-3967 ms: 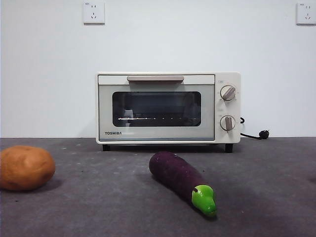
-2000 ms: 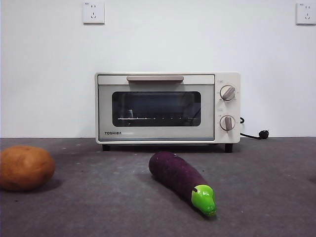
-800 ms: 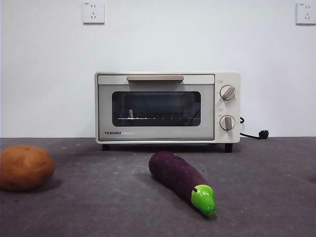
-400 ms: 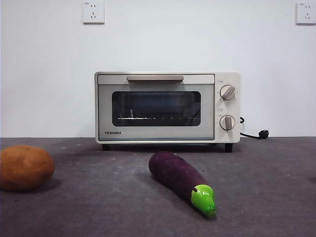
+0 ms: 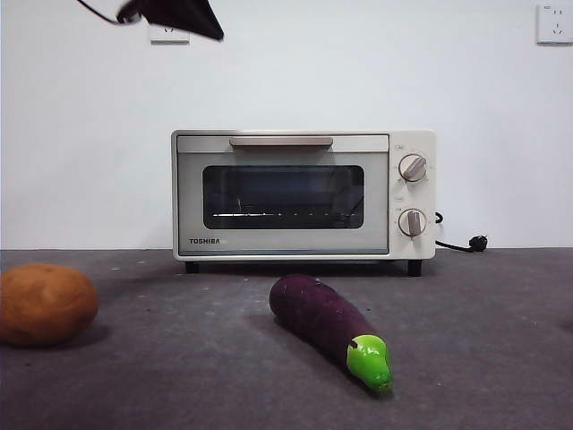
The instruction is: Take the eggplant from the table,put the eggplant in the oven
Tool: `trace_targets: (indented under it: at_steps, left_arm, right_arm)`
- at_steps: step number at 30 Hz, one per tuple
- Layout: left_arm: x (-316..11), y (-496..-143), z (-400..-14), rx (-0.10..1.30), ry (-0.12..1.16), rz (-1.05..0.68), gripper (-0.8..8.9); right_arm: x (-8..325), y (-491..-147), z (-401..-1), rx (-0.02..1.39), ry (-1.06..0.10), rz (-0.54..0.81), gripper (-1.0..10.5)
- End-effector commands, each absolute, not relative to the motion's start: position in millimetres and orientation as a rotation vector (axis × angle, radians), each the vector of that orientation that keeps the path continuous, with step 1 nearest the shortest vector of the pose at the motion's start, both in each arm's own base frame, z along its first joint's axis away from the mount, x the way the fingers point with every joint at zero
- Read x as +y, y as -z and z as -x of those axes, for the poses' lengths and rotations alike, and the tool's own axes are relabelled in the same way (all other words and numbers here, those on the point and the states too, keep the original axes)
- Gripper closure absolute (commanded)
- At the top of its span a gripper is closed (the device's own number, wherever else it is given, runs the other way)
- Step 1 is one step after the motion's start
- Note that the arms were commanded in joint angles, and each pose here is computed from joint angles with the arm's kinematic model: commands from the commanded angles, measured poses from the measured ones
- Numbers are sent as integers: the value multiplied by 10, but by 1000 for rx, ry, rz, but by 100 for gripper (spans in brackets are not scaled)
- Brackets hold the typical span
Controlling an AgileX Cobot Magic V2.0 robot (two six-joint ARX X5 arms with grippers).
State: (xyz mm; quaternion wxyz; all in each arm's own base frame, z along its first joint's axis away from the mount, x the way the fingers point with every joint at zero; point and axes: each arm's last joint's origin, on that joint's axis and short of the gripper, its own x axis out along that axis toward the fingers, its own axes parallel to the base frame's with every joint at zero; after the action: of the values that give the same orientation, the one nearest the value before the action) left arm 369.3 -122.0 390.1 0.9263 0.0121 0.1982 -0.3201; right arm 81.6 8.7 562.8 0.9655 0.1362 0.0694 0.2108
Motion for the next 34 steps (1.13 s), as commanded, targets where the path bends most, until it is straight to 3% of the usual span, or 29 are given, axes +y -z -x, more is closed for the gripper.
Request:
trace_targets:
  at_steps: [1,16,34]
  left_arm:
    - [-1267,-3799,-3796,404,668,-38,819]
    - [-1539,-3180,-4175,498,697,-51,819]
    - [-1761,-2872,-4192,598,712,-125,819]
  right_arm:
    - [91,-5640,-793,132,-434,-276,379]
    - [87,-5618,-848,159,-430,-283,380]
    - [106,-5577,-874,203,-449,-273,381]
